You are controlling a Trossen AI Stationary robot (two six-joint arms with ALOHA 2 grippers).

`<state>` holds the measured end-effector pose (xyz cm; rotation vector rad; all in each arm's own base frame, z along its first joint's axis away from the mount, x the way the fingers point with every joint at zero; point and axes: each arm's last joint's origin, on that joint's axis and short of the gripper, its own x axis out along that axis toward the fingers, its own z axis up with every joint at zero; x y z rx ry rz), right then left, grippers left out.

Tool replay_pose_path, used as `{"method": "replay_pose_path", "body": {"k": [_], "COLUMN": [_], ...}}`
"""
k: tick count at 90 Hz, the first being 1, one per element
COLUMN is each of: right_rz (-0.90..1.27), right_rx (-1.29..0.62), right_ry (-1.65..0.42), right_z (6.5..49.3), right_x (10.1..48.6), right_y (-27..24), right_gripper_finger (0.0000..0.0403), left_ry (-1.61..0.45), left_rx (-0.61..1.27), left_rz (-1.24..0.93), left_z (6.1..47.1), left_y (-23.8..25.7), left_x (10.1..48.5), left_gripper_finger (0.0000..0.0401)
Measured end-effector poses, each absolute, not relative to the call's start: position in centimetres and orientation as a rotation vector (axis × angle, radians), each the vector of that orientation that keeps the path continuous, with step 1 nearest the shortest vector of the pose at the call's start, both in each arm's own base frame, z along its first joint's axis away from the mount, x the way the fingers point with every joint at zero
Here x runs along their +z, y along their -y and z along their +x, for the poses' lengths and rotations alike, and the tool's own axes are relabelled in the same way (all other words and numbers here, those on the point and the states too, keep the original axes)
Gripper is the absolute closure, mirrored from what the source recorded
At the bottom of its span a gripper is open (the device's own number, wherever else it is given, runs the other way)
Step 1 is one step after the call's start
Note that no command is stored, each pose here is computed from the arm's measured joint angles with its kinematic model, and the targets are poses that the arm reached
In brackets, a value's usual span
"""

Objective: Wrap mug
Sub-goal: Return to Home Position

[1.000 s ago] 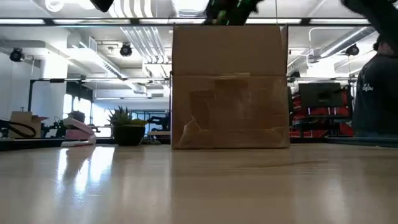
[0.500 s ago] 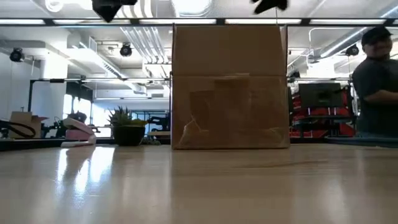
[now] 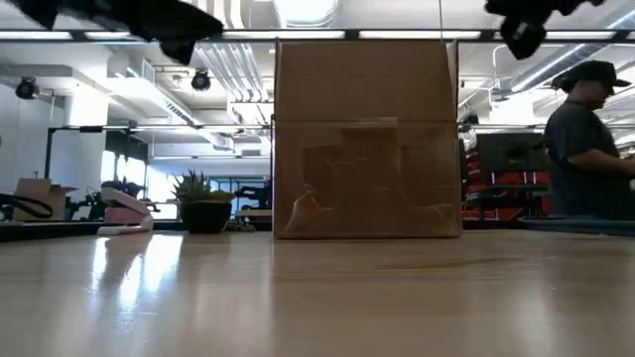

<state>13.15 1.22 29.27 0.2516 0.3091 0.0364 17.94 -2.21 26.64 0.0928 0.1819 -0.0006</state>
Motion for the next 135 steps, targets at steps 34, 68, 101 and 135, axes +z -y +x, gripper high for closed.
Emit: {"method": "replay_pose_path", "body": {"k": [34,68,101,135], "right_rz": [0.266,0.207,0.184,0.195], "right_rx": [0.016,0.048,0.136,0.121], "right_ry": [-0.340,-0.167,-0.106,-0.061], "right_z": [8.0,9.3,10.8,11.2], "right_x": [25.0,24.4,19.8,18.5], "right_y": [-0.6,-0.7,-1.1,-1.1], "right_gripper_finger": [0.0338,0.0320,0.0345,0.0369], "left_ry": [-0.138,0.043,0.081,0.028], "left_rx": [0.110,-0.042,-0.066,-0.055], "left_rz": [-0.087,-0.184,-0.202,-0.199], "left_z": [16.1,14.5,13.4,12.5], "left_y": [1.6,1.7,1.7,1.5], "left_x": [22.9,18.7,17.8,17.2], "left_gripper_finger": [0.0401,0.0401,0.0401,0.0401]}}
